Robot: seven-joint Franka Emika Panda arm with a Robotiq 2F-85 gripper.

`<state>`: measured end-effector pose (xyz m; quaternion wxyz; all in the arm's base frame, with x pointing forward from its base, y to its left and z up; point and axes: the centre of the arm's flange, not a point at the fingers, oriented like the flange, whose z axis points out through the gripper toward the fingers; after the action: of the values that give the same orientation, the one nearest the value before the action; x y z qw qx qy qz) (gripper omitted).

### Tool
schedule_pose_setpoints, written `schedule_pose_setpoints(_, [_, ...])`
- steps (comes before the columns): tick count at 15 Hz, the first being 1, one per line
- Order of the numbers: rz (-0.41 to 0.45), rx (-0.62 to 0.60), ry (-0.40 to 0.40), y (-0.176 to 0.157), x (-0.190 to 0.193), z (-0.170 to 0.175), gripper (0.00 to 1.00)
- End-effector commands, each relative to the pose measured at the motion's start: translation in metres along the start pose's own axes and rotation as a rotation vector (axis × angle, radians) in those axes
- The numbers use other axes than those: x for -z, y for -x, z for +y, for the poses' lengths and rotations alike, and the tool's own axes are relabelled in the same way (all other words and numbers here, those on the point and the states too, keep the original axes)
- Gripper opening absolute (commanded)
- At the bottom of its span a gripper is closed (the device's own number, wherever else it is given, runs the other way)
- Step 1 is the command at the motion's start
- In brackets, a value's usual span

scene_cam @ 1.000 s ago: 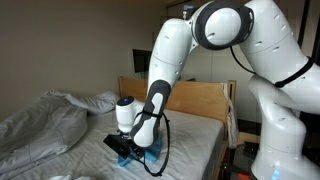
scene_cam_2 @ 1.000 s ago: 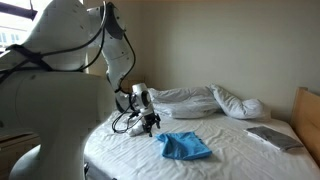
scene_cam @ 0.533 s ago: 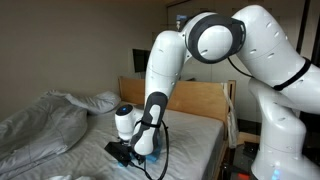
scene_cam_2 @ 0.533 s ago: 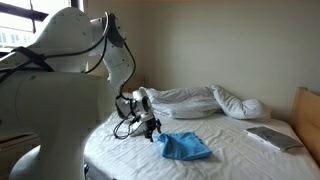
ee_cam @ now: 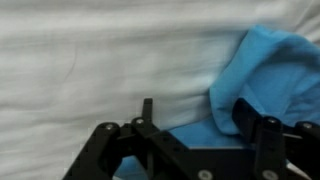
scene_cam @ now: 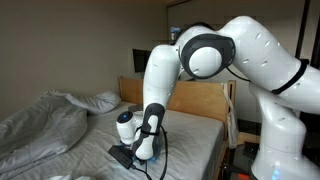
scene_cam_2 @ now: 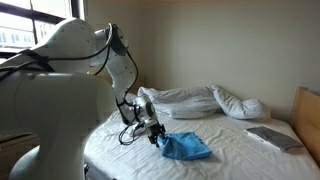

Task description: Fold the blue cloth

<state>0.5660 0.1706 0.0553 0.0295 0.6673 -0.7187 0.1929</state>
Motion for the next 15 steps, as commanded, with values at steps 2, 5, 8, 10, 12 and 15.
schedule_pose_setpoints(2, [0.037, -0.044, -0.034, 0.003, -0.001, -0.014, 0.47])
schedule_pose_setpoints(5, [0.057, -0.045, -0.061, 0.004, 0.007, -0.020, 0.26])
schedule_pose_setpoints(8, [0.072, -0.053, -0.081, 0.004, 0.014, -0.024, 0.08])
schedule_pose_setpoints(10, [0.072, -0.060, -0.092, 0.003, 0.019, -0.025, 0.04])
schedule_pose_setpoints(12, [0.067, -0.066, -0.097, 0.003, 0.021, -0.026, 0.00])
schedule_pose_setpoints(15, [0.035, -0.077, -0.095, 0.002, 0.025, -0.025, 0.04])
